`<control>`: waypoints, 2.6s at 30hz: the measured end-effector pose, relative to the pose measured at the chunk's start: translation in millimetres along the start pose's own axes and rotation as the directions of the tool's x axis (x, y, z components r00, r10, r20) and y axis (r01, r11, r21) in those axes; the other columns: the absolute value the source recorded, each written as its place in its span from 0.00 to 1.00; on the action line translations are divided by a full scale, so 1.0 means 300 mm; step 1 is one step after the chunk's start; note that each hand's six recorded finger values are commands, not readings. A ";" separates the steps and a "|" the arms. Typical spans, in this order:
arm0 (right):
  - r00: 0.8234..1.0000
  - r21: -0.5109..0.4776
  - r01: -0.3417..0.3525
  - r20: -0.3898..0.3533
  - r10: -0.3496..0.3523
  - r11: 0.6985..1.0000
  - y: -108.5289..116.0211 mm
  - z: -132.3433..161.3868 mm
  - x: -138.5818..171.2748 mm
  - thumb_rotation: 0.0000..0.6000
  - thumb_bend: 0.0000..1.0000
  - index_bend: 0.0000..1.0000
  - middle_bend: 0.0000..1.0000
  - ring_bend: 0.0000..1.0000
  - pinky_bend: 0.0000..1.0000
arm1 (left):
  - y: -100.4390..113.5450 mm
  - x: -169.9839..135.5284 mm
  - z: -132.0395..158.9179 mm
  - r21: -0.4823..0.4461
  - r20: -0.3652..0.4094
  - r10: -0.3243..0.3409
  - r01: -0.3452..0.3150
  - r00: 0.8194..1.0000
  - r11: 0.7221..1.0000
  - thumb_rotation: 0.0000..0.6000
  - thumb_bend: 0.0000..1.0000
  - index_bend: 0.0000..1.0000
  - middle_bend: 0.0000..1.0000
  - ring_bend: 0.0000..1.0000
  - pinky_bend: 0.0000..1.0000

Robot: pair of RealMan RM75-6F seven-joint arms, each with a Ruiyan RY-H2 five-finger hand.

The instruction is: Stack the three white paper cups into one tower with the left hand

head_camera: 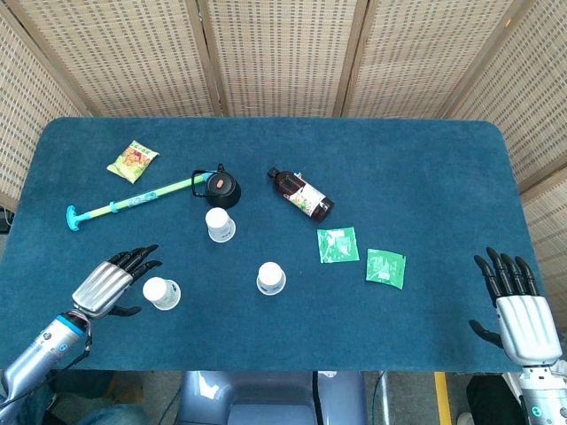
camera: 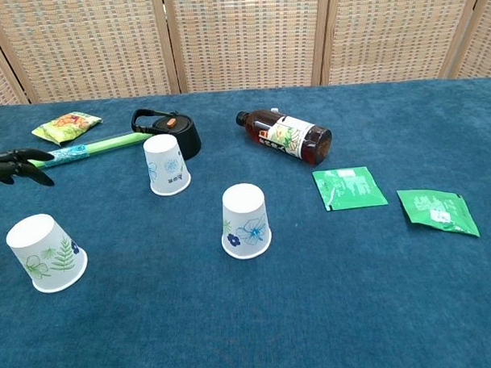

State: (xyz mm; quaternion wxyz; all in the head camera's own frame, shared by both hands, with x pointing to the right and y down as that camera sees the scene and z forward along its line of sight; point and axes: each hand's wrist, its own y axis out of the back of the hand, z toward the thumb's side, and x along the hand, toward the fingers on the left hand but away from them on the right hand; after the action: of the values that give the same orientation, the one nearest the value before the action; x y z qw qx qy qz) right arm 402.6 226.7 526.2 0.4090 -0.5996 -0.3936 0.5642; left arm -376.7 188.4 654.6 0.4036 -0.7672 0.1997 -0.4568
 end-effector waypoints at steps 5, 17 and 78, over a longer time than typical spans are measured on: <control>1.000 -0.002 -0.003 0.000 0.003 1.000 -0.003 -0.001 -0.002 1.00 0.00 0.00 0.00 0.00 0.00 | -0.008 0.044 0.033 0.037 0.035 -0.027 0.026 0.999 0.999 1.00 0.06 0.35 0.18 0.23 0.31; 1.000 -0.014 0.000 0.001 0.000 1.000 0.004 -0.005 -0.003 1.00 0.00 0.00 0.00 0.00 0.00 | -0.030 0.096 0.049 0.058 0.027 -0.026 0.025 0.999 0.998 1.00 0.26 0.54 0.34 0.37 0.43; 0.992 -0.015 0.017 0.123 -0.015 1.000 0.005 -0.108 -0.070 1.00 0.00 0.00 0.00 0.00 0.00 | 0.356 0.674 0.684 0.109 0.218 -0.109 0.086 0.970 0.990 1.00 0.27 0.53 0.35 0.38 0.30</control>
State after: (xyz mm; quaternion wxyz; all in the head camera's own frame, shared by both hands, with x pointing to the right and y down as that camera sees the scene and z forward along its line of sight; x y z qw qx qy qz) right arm 433.9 205.1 533.2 0.3836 -0.5636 -0.4271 0.5939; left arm -91.2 77.9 625.3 0.4379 -0.8016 0.0924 -0.3964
